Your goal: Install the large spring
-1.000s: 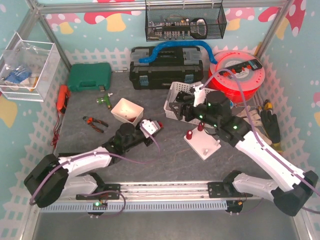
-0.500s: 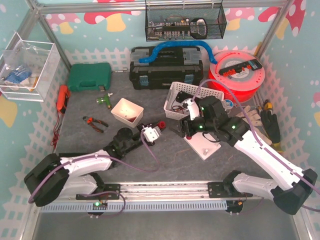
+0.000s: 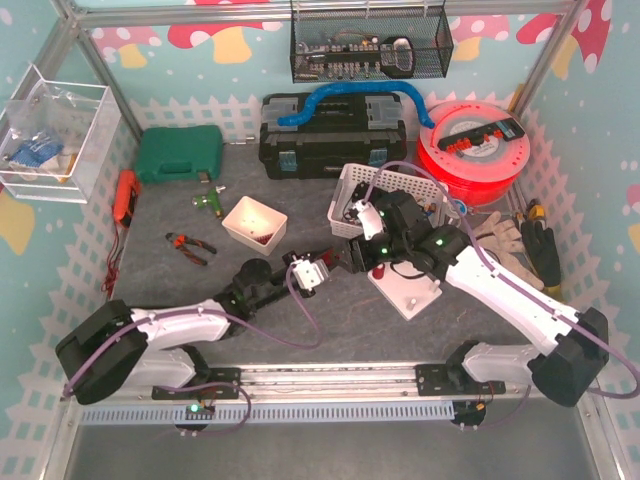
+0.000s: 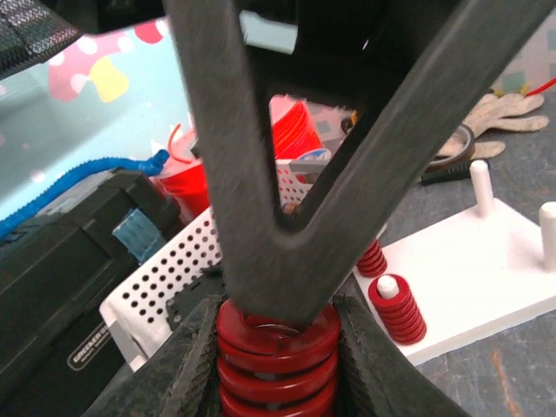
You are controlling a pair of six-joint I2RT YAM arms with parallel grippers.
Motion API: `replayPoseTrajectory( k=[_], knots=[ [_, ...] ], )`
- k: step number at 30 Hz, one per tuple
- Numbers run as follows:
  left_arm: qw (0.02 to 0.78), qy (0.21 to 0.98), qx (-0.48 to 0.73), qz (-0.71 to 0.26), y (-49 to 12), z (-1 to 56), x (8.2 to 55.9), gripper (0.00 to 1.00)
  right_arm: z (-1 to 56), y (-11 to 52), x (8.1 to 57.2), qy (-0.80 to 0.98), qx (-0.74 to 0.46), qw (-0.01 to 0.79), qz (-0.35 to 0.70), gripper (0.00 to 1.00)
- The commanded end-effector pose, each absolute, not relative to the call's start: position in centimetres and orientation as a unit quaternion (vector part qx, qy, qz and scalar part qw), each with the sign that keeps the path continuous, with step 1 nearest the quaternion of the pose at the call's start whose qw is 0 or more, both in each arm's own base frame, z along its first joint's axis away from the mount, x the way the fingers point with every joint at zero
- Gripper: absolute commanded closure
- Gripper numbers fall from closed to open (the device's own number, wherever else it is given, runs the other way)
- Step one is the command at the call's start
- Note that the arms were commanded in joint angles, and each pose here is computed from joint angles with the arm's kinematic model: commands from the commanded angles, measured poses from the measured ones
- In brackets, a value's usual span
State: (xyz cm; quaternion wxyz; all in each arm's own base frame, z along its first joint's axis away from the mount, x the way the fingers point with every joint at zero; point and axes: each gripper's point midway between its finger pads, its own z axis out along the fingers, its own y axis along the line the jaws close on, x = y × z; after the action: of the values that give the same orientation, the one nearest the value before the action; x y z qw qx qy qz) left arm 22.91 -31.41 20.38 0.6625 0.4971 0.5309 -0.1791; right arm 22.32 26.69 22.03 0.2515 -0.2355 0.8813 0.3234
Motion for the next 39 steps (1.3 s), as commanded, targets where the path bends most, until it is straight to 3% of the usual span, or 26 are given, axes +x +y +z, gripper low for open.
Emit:
replayPoseTrajectory(
  k=[1,10,14,16,19,20,26,29,30,39],
  knots=[
    [0.691,0.496,0.48,-0.214,-31.9,23.8,21.8,0.99,22.8,28.7,22.6,0.863,-0.256,0.252,0.354,0.34],
    [0.691,0.495,0.48,-0.218,-31.6,23.9,21.0,0.99,19.6,29.3,22.1,0.871,-0.28,0.21,0.345,0.43],
    [0.692,0.497,0.48,-0.209,-31.6,23.6,21.2,0.99,19.5,29.9,22.0,0.867,-0.288,0.204,0.352,0.58],
    [0.696,0.498,0.477,-0.201,-31.6,23.7,21.5,0.96,19.8,30.0,22.2,0.864,-0.288,0.211,0.355,0.76],
    [0.696,0.506,0.474,-0.188,-31.7,23.6,22.2,0.81,20.2,29.9,22.4,0.864,-0.286,0.221,0.352,0.98],
    [0.694,0.511,0.473,-0.184,-31.7,23.5,22.5,0.74,20.3,29.7,22.5,0.865,-0.283,0.227,0.348,1.0],
    [0.671,0.567,0.449,-0.163,-31.3,22.1,24.3,0.29,20.6,27.7,23.9,0.882,-0.24,0.269,0.304,1.0],
    [0.653,0.605,0.424,-0.169,-30.8,21.0,24.8,0.14,20.1,25.0,24.6,0.899,-0.195,0.288,0.265,1.0],
    [0.647,0.615,0.416,-0.174,-30.6,20.6,24.8,0.03,19.9,23.9,24.8,0.906,-0.176,0.289,0.254,1.0],
    [0.651,0.687,0.297,-0.13,-26.1,18.6,26.7,0.01,17.9,13.6,23.0,0.956,0.022,0.248,0.154,1.0]
  ],
)
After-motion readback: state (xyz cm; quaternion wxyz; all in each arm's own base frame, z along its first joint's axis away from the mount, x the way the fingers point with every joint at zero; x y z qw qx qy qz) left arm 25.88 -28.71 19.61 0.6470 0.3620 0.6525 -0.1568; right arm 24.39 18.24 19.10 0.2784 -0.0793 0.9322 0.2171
